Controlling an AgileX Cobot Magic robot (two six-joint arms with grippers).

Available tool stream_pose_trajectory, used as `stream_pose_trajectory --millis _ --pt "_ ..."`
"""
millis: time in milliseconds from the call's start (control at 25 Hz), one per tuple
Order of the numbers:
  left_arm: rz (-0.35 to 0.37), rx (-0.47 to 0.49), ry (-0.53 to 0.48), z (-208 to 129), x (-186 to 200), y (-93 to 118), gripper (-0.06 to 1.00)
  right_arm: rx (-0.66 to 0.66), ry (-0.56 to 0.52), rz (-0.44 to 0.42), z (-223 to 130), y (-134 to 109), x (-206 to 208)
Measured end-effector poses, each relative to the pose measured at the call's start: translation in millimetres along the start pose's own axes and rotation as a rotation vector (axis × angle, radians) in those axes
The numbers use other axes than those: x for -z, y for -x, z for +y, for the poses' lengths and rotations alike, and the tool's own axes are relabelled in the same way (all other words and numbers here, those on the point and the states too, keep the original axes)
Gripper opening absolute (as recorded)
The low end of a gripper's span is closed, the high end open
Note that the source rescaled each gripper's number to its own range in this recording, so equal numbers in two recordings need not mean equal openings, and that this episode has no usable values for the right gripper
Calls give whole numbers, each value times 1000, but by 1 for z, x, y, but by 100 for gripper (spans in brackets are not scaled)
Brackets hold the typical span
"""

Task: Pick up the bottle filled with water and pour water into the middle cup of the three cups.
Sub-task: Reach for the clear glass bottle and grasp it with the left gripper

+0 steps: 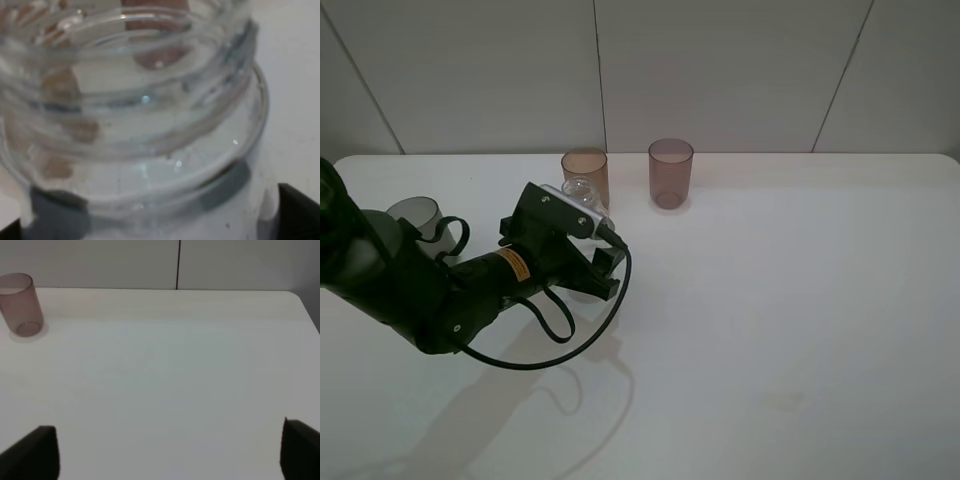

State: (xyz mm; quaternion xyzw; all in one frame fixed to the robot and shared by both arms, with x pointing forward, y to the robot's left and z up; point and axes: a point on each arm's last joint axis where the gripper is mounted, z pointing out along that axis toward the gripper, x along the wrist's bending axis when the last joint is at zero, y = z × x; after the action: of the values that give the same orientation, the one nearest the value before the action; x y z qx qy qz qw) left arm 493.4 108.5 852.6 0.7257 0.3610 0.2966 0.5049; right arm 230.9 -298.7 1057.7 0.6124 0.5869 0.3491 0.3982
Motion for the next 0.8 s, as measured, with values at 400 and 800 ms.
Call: stream_pose_trajectory --millis 400,800 --pt "0 -4 -8 -9 -8 1 100 0 0 0 0 0 0" --pt "3 -5 -1 -8 -8 1 1 0 0 0 0 0 0"
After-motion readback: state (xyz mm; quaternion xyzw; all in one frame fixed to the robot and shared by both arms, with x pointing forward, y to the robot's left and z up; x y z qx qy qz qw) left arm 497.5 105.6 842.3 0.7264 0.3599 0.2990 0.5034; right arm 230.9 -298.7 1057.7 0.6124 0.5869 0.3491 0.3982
